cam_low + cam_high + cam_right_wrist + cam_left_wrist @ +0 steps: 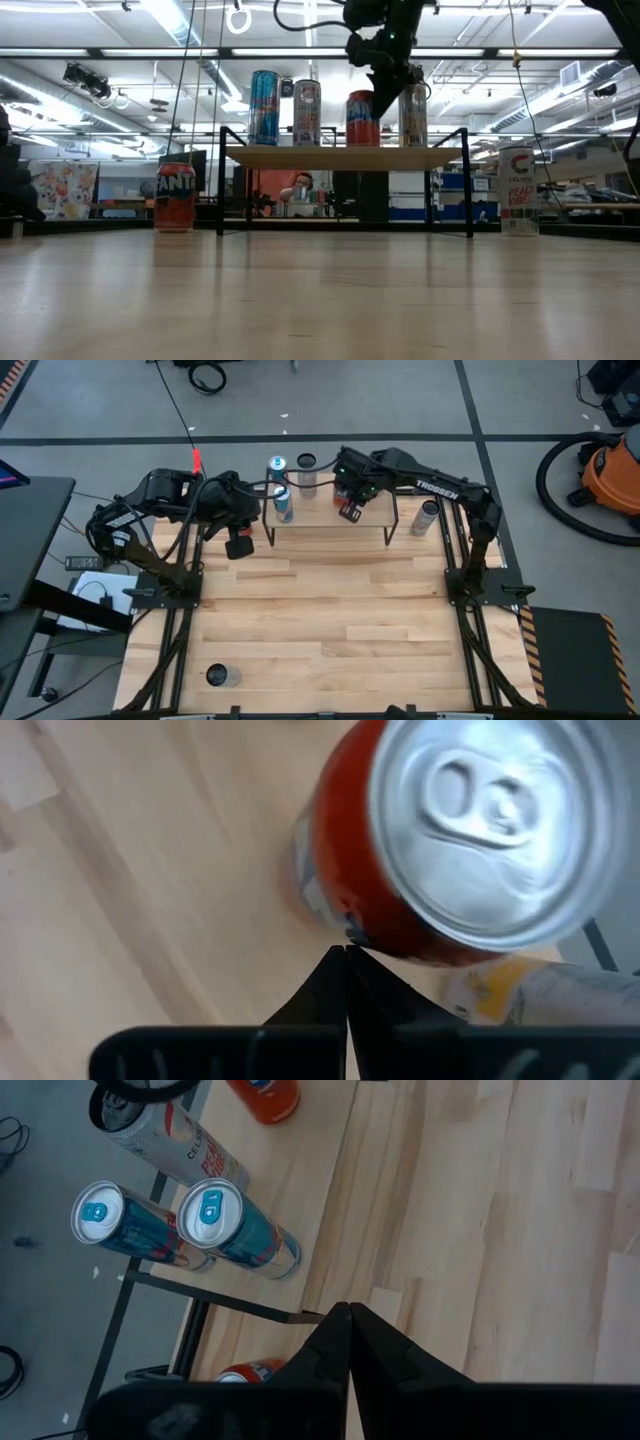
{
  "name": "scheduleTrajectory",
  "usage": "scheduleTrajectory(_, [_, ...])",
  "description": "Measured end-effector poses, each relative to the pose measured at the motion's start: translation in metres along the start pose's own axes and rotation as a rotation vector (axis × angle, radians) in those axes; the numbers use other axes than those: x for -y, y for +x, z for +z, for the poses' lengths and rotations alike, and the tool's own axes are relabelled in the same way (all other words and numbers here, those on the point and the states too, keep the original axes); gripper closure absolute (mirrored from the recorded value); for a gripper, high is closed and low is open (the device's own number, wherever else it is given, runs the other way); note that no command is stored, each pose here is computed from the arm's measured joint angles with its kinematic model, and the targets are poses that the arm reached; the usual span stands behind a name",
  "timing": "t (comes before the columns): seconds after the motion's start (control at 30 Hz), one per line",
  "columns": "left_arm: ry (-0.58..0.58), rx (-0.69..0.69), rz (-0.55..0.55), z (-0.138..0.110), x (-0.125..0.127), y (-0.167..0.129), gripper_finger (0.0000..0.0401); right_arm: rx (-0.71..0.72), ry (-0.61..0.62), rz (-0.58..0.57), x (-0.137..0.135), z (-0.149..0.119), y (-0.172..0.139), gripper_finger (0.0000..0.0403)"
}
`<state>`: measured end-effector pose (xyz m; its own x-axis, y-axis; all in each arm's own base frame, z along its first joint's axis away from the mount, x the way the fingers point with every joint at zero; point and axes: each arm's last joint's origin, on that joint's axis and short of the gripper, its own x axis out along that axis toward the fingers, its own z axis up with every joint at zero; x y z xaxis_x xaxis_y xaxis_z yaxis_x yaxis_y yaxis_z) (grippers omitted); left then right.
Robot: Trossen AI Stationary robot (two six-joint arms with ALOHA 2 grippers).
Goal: Place canned beverage on shelf
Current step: Put the bottom orange soda can on the shelf
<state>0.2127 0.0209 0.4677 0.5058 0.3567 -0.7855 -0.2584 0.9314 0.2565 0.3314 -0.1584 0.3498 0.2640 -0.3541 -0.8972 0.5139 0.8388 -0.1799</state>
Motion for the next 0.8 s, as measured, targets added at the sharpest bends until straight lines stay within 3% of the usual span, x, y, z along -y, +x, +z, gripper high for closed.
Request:
scheduleTrajectory(0.37, [0.001,0.0,0.0,0.0,0.0,0.0,0.0392,0.071,-0.005,0.043,-0.01,0.007,-0.025,0.0396])
scheduleTrajectory(0.8, [0.0,0.0,0.0,0.0,0.0,0.0,0.0392,0.114,0.023,0.012,-0.002,0.014,-0.02,0.0396])
